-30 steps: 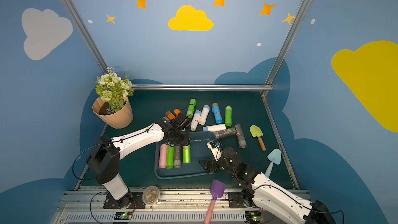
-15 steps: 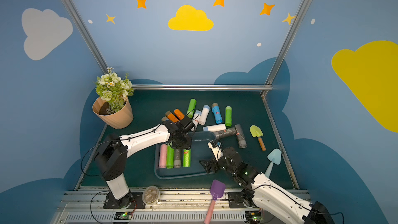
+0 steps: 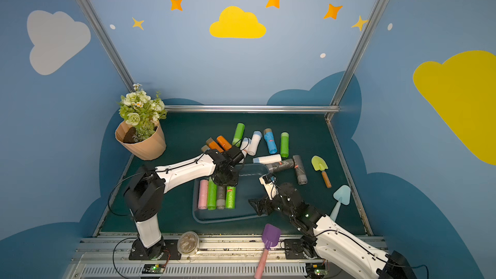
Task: Put the roll of trash bags into the storage box
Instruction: Place the roll of trash bags in the storage box.
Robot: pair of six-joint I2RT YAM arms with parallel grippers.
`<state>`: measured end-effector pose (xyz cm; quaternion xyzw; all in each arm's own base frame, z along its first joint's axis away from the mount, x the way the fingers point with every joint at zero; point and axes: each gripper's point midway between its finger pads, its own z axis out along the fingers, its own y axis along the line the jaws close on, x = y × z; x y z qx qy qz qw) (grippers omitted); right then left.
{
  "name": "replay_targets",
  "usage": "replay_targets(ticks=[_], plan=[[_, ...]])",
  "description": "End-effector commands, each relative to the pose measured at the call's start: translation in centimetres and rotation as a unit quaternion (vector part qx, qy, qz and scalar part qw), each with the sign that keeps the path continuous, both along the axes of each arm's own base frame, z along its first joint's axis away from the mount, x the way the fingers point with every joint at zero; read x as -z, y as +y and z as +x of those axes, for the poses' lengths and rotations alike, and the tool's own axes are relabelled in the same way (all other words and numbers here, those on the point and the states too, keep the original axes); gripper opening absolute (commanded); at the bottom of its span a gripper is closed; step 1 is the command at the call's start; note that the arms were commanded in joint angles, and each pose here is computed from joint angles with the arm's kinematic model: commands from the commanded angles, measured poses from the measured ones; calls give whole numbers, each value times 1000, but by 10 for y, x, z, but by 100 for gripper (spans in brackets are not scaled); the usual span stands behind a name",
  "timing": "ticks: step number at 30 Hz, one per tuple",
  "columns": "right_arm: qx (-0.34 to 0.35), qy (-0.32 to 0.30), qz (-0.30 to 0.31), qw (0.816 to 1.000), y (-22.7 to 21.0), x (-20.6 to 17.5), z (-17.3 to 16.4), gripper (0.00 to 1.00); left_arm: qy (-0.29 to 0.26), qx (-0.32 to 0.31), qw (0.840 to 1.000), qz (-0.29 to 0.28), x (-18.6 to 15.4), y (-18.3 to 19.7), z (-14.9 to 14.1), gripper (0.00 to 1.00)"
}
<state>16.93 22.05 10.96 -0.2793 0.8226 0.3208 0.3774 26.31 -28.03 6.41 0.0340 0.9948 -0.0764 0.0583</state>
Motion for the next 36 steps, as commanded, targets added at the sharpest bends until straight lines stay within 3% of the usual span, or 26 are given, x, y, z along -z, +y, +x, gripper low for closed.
replay_targets(ticks=[1, 20, 36], plan=[[-3, 0, 7, 1000, 2, -1, 0, 97, -2, -8, 1000, 24, 1, 7, 3, 37], [-2, 5, 2, 1000, 2, 2, 2, 97, -5, -44, 999, 31, 17, 11, 6, 42], [0, 6, 1, 1000, 2, 2, 2, 97, -27, -55, 997, 51, 6, 16, 16, 50]])
